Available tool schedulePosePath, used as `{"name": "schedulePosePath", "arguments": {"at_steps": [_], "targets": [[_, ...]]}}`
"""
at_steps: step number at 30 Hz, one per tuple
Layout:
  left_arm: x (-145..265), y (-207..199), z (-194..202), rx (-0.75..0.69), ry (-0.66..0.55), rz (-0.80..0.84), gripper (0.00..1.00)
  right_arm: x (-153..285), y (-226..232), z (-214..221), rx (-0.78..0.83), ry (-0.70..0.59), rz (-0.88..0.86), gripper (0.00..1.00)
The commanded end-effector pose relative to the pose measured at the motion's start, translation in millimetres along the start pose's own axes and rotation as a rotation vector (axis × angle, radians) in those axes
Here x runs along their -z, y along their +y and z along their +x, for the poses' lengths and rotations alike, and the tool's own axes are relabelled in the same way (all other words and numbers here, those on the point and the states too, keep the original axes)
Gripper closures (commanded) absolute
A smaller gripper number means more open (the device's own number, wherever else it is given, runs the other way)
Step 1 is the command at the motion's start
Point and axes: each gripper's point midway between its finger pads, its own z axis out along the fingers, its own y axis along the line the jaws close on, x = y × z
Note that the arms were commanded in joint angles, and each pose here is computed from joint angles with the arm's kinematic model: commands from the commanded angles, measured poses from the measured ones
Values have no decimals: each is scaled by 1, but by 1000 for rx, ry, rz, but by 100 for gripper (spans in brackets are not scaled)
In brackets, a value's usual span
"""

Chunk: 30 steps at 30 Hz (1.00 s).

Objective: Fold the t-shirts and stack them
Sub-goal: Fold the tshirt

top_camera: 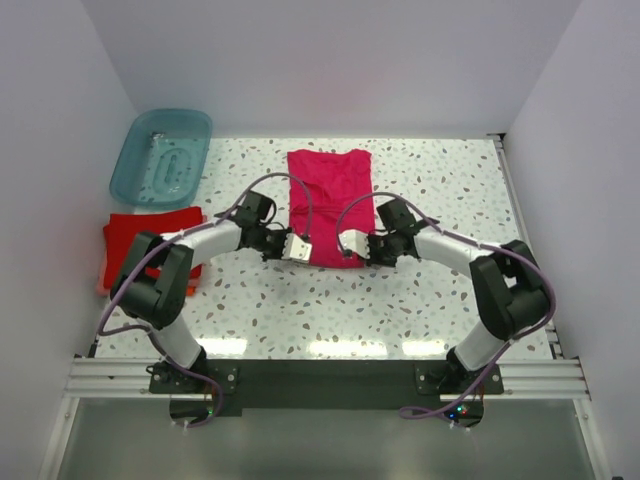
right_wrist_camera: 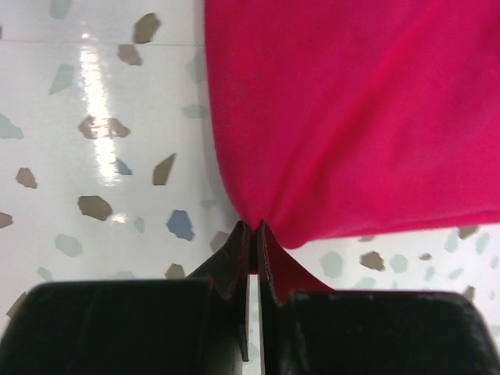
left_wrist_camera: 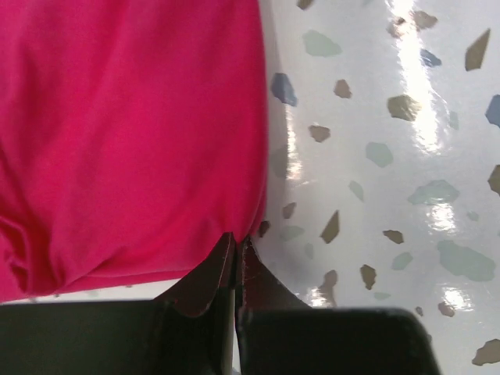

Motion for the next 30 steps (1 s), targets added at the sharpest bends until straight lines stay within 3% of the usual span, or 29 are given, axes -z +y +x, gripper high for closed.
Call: {"name": "schedulePosePath", "arguments": {"at_steps": [1, 7, 14, 20, 26, 30], "targets": [[21, 29, -27, 43, -67, -50, 100, 39, -37, -28, -69, -80, 99, 100], [47, 70, -53, 58, -102, -131, 100, 78, -71, -40, -112, -130, 172, 100], [64, 66, -72, 30, -124, -126, 100, 105, -73, -50, -117, -150, 171, 100], [66, -17, -95, -113, -125, 58, 100, 115, -8, -45, -82, -145, 39, 100], [80, -112, -119, -81, -200, 265, 100, 149, 70, -56, -91, -188, -76, 100], [99, -129, -136, -64, -245, 299, 100, 171, 93, -66, -94, -223, -97, 100]]}}
